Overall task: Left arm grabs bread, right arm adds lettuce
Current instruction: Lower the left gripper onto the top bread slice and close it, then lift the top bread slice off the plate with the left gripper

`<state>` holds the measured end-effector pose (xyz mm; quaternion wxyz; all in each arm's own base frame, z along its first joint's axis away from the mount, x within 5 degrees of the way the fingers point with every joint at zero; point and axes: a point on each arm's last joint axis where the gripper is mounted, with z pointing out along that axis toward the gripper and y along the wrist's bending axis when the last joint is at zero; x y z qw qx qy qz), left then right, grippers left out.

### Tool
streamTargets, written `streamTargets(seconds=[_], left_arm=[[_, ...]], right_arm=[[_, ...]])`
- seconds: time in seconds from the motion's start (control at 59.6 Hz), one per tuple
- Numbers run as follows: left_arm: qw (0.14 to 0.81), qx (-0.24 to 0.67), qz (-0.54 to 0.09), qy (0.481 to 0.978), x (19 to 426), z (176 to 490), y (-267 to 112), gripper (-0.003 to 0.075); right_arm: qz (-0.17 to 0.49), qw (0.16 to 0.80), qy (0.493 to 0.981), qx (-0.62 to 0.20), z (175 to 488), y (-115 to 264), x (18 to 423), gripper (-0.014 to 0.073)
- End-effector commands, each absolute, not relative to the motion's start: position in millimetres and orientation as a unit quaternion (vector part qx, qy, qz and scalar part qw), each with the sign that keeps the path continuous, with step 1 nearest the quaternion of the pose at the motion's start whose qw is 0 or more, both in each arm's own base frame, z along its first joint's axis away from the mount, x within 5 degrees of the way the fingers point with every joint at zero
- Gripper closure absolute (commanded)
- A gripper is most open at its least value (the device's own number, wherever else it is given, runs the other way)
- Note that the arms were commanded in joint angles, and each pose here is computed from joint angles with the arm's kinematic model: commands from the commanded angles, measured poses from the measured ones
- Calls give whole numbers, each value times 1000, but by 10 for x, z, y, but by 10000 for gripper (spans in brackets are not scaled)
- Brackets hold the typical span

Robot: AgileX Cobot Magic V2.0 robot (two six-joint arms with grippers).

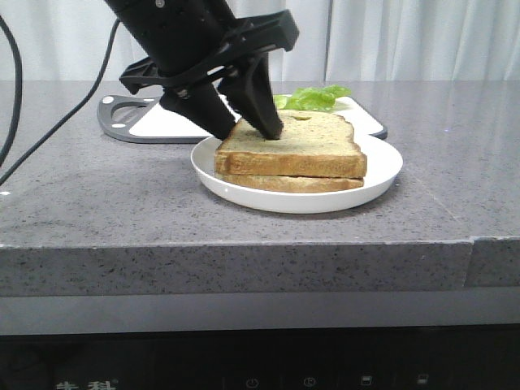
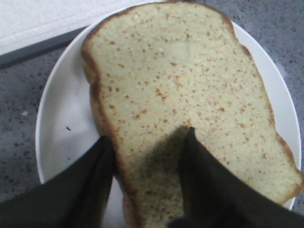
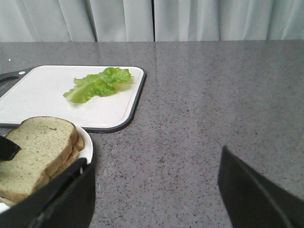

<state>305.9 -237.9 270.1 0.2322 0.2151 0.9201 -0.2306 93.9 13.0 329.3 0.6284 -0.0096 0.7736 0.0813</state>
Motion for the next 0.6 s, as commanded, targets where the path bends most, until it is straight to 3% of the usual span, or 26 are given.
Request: streamTargets(seconds=[0.0,0.201,0.419,0.587], left_arm=[[259,217,-243,909,3022,2929,-2372,619],[259,217,-243,909,3022,2929,-2372,741],[266,217,-247,906,2996,2997,-2356,741],[308,215,-261,889,2902,3277,-2282,741]], right_arm=[[78,665,742,-4,3467,114,954,42],[78,665,742,-4,3467,114,954,42],[78,665,742,-4,3467,114,954,42],[78,666,742,-4,3468,114,954,42]])
